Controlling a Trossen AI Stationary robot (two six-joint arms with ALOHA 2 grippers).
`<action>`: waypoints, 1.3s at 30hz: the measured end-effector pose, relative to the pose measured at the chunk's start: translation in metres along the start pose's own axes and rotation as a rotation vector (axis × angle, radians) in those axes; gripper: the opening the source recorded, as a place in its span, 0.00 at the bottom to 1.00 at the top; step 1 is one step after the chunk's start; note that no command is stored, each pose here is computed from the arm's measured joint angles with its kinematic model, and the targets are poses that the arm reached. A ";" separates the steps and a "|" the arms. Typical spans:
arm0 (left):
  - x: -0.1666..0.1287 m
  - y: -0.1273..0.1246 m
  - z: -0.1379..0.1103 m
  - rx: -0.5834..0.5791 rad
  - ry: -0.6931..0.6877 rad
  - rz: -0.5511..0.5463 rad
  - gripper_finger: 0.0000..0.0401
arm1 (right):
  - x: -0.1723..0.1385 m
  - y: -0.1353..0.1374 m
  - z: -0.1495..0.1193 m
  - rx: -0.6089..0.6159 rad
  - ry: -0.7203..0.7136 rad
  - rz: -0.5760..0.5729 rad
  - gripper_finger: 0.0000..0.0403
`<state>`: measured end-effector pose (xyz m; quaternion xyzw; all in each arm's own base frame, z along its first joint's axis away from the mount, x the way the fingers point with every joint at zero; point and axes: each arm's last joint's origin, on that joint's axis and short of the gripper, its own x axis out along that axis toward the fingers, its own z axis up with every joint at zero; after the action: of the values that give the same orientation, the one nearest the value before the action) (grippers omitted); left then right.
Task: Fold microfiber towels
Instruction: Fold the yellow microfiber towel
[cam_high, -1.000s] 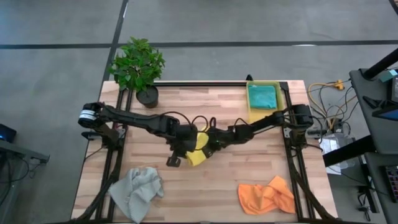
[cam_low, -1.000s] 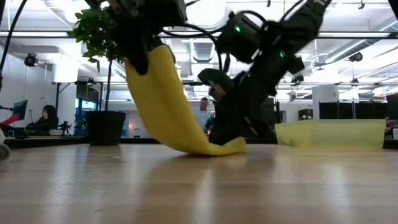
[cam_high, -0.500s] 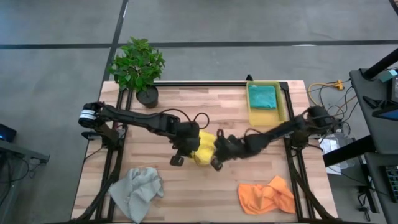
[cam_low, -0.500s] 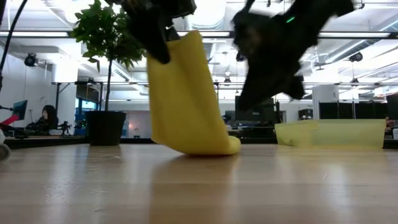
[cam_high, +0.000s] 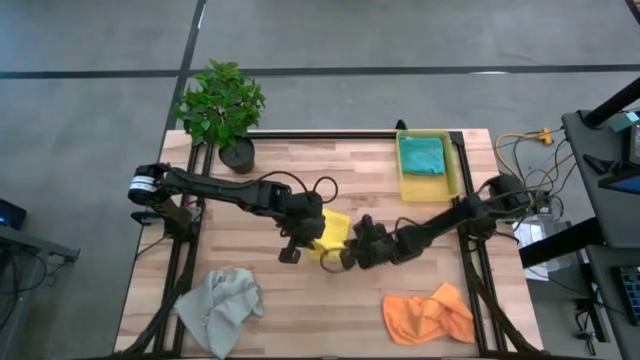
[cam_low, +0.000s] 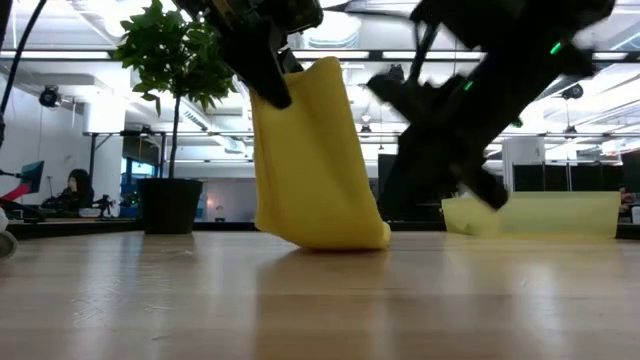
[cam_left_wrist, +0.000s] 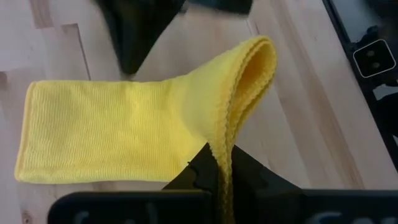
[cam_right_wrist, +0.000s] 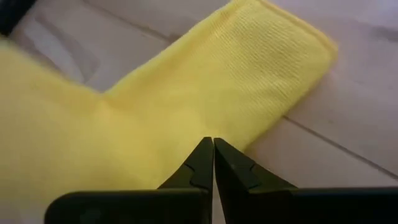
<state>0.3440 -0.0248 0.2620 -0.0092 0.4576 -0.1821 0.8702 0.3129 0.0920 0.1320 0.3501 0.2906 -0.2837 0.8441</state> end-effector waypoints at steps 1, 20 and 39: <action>0.000 0.000 0.000 0.000 0.000 0.000 0.00 | 0.007 -0.003 0.001 0.020 0.007 0.012 0.02; 0.015 0.035 0.007 -0.029 -0.088 0.135 0.00 | 0.035 -0.012 0.003 -0.025 0.174 0.104 0.02; 0.057 0.070 -0.010 -0.022 0.056 0.267 0.00 | 0.035 -0.011 0.003 -0.048 0.174 0.115 0.02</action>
<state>0.3868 0.0233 0.1980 0.0472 0.4808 -0.0598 0.8735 0.3301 0.0732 0.1049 0.3691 0.3489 -0.1962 0.8388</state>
